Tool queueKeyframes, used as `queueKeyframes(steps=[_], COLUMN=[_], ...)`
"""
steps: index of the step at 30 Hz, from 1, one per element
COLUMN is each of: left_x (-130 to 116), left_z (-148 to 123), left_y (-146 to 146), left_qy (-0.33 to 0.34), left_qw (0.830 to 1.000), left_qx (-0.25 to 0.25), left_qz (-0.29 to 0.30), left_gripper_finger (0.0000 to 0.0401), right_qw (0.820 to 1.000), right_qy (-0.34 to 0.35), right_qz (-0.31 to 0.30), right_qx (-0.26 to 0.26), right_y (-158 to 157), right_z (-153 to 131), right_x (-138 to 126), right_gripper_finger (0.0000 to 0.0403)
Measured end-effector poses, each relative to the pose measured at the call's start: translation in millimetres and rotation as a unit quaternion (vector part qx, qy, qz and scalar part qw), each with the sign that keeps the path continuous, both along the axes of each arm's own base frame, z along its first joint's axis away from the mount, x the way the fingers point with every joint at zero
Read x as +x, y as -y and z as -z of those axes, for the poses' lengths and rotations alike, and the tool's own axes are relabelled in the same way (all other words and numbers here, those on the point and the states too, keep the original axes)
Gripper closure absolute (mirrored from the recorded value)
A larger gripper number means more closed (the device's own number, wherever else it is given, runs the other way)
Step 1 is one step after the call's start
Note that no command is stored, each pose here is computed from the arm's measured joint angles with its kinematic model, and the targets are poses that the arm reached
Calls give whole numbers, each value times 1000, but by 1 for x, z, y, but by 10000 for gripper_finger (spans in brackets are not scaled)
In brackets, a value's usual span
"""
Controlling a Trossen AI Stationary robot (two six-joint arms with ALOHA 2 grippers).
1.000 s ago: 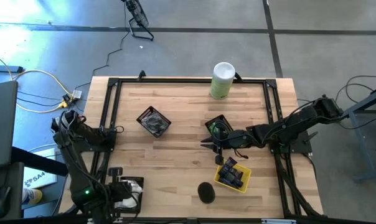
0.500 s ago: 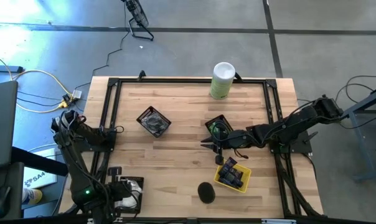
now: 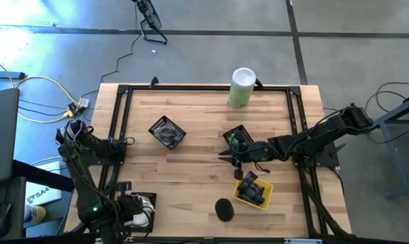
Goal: Pick & Place Travel size toiletries
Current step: Adjust the yellow bin
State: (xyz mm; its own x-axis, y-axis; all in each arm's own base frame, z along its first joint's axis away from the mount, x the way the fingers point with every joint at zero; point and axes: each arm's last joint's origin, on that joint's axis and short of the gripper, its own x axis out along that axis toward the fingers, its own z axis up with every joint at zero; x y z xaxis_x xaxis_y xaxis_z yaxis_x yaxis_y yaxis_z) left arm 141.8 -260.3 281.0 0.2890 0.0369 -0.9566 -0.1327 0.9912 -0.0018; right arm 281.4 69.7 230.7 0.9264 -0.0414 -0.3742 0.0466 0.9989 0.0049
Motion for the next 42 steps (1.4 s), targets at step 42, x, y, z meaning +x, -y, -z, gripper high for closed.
queueKeyframes(steps=[42], left_x=[130], left_z=[-29], left_y=[-44], left_qy=[374], left_qw=[915], left_qx=[137], left_qz=[-58], left_gripper_finger=[301], right_qw=[1000], right_qy=[-1], right_qz=[-3], right_qx=[5], right_y=[-1], right_z=[0], right_x=[0], right_gripper_finger=[348])
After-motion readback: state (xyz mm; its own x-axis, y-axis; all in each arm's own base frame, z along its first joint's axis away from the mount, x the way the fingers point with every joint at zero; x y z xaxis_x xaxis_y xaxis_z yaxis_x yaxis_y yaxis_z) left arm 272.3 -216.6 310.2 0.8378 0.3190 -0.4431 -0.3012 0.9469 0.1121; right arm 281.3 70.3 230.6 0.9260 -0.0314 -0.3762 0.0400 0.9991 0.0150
